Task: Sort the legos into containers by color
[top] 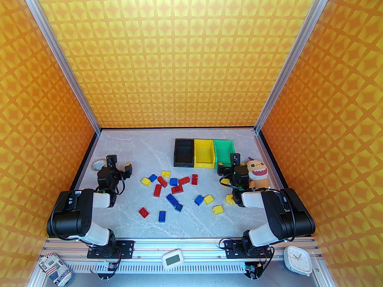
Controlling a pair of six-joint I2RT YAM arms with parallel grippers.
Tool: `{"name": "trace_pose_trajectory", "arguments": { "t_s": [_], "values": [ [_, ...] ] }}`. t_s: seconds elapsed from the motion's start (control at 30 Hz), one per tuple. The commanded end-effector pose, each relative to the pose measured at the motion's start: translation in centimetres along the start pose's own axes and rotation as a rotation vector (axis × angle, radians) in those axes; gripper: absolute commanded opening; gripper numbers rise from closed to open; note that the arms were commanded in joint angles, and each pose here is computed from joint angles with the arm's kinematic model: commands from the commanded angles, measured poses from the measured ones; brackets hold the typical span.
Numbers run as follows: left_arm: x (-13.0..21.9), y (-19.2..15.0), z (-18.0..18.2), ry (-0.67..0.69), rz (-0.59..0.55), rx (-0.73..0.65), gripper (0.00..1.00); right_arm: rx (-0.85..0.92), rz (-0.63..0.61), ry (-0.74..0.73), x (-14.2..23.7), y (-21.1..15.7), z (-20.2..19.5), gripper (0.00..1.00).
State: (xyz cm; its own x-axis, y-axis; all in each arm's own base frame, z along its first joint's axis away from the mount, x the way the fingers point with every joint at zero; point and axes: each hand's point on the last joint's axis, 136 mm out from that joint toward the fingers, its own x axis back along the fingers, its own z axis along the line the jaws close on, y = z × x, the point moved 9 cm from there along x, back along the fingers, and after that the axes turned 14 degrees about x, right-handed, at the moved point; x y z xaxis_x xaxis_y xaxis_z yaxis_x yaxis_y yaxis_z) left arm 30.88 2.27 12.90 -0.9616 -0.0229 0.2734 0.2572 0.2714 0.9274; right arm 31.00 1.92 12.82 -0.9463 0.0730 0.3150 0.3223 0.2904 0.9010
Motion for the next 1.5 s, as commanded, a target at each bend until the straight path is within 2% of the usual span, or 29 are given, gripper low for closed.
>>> {"name": "trace_pose_trajectory", "arguments": {
  "t_s": [0.0,1.33,1.47],
  "values": [
    [-0.4,0.4,-0.2,-0.021,0.000,-0.010,0.99,0.006,-0.035,-0.013,-0.1,0.9,-0.4,0.98],
    [-0.4,0.5,-0.2,-0.021,0.000,-0.012,0.99,0.005,-0.034,-0.012,-0.1,0.9,-0.4,0.98],
    [-0.4,0.9,-0.2,-0.004,0.005,-0.007,0.99,-0.023,-0.021,-0.091,0.4,2.0,-1.5,0.98]
  ]
}}
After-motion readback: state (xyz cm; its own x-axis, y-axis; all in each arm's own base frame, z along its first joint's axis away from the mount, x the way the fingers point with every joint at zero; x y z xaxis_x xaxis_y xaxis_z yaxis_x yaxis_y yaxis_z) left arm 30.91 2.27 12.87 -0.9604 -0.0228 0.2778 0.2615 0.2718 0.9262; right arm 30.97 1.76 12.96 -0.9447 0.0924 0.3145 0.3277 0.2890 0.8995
